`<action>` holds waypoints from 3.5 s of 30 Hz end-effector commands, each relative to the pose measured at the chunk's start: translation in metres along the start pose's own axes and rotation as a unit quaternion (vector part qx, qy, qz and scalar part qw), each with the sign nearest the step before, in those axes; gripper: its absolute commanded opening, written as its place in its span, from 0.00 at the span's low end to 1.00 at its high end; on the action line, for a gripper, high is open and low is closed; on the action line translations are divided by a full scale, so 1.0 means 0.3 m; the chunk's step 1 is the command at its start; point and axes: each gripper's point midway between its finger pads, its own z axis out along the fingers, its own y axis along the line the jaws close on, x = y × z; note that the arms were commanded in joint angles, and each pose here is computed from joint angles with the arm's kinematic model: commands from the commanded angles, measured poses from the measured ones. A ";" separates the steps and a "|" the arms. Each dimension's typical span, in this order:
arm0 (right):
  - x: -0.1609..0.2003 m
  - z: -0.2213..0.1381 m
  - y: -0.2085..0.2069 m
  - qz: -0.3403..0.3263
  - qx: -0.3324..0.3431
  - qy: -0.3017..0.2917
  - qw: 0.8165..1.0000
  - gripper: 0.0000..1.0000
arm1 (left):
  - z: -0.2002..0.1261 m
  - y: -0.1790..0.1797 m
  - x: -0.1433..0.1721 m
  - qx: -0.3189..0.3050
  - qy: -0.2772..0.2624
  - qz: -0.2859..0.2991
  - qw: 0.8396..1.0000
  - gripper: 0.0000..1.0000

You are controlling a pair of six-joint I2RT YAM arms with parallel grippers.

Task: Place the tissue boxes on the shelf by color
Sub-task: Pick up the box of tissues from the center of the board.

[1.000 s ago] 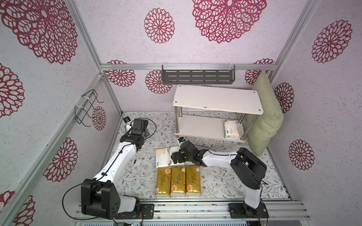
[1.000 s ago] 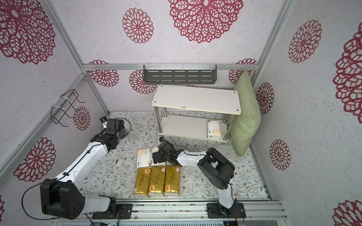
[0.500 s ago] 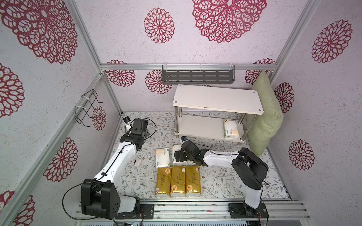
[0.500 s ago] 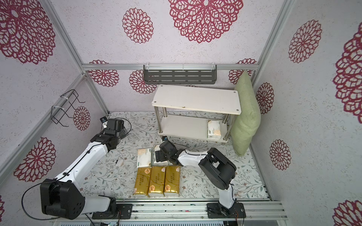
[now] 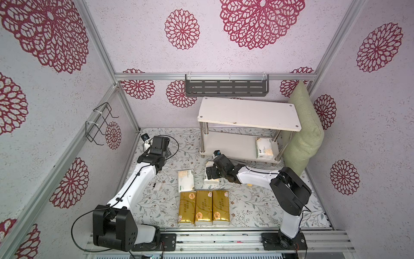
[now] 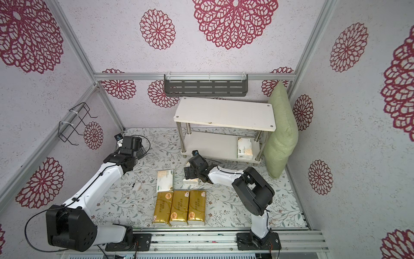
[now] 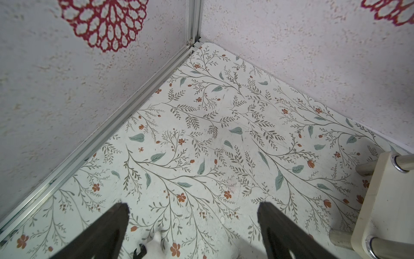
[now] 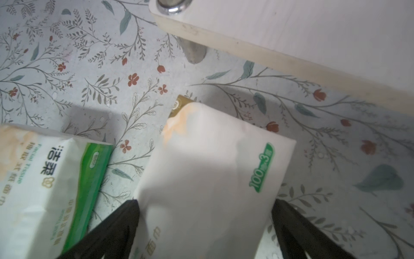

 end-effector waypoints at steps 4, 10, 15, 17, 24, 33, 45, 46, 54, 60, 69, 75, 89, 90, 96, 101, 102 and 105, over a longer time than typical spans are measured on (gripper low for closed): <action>-0.017 -0.051 0.013 0.002 0.038 -0.009 0.999 0.99 | -0.003 0.000 0.016 -0.003 0.001 0.009 1.000 0.97; 0.012 -0.026 0.025 0.029 0.053 -0.008 0.998 0.99 | -0.001 -0.001 0.019 -0.002 0.003 0.009 1.000 0.97; 0.004 -0.019 0.056 0.052 0.061 -0.017 0.997 0.99 | -0.002 -0.002 0.017 -0.002 0.002 0.009 1.000 0.97; 0.011 -0.004 0.061 0.061 0.069 -0.012 0.996 0.99 | -0.003 -0.001 0.018 -0.002 0.002 0.009 1.000 0.97; 0.043 0.019 0.024 0.085 0.127 -0.003 0.988 0.99 | -0.005 0.003 0.015 -0.004 0.000 0.009 1.000 0.97; 0.075 0.027 -0.003 0.057 0.175 -0.011 0.983 0.99 | 0.002 -0.007 0.018 -0.001 0.003 0.008 1.000 0.97; 0.094 0.039 -0.048 0.072 0.200 -0.056 0.975 0.99 | 0.004 -0.009 0.021 0.000 0.004 0.008 1.000 0.97; 0.093 0.031 -0.049 0.073 0.198 -0.067 0.975 0.99 | 0.004 -0.009 0.021 -0.001 0.004 0.008 1.000 0.97; 0.094 0.023 -0.059 0.047 0.203 -0.093 0.974 0.99 | 0.005 -0.011 0.021 0.000 0.004 0.008 1.000 0.98; 0.126 0.029 -0.073 0.032 0.182 -0.110 0.977 0.99 | 0.006 -0.009 0.023 -0.003 0.004 0.009 1.000 0.97; 0.133 0.014 -0.063 0.002 0.152 -0.118 0.981 0.91 | 0.005 -0.009 0.020 -0.002 0.004 0.009 1.000 0.97; 0.106 -0.015 -0.051 -0.013 0.144 -0.122 0.982 0.86 | 0.003 -0.012 0.016 -0.002 0.003 0.009 1.000 0.97; 0.026 -0.079 -0.028 -0.014 0.110 -0.126 0.986 0.81 | 0.006 -0.015 0.015 -0.002 0.004 0.010 1.000 0.97; 0.020 -0.083 -0.027 -0.014 0.109 -0.125 0.986 0.81 | 0.005 -0.014 0.014 -0.003 0.003 0.010 1.000 0.97; -0.017 -0.112 -0.017 -0.010 0.091 -0.116 0.989 0.80 | 0.004 -0.013 0.013 -0.003 0.003 0.011 1.000 0.97; -0.042 -0.125 -0.045 0.012 0.085 -0.101 0.991 0.79 | 0.005 -0.014 0.015 -0.002 0.003 0.010 1.000 0.97; -0.047 -0.128 -0.050 0.017 0.084 -0.100 0.991 0.79 | 0.005 -0.014 0.015 -0.002 0.003 0.010 1.000 0.97; -0.057 -0.132 -0.072 0.027 0.084 -0.094 0.992 0.79 | 0.006 -0.013 0.017 -0.003 0.004 0.010 1.000 0.97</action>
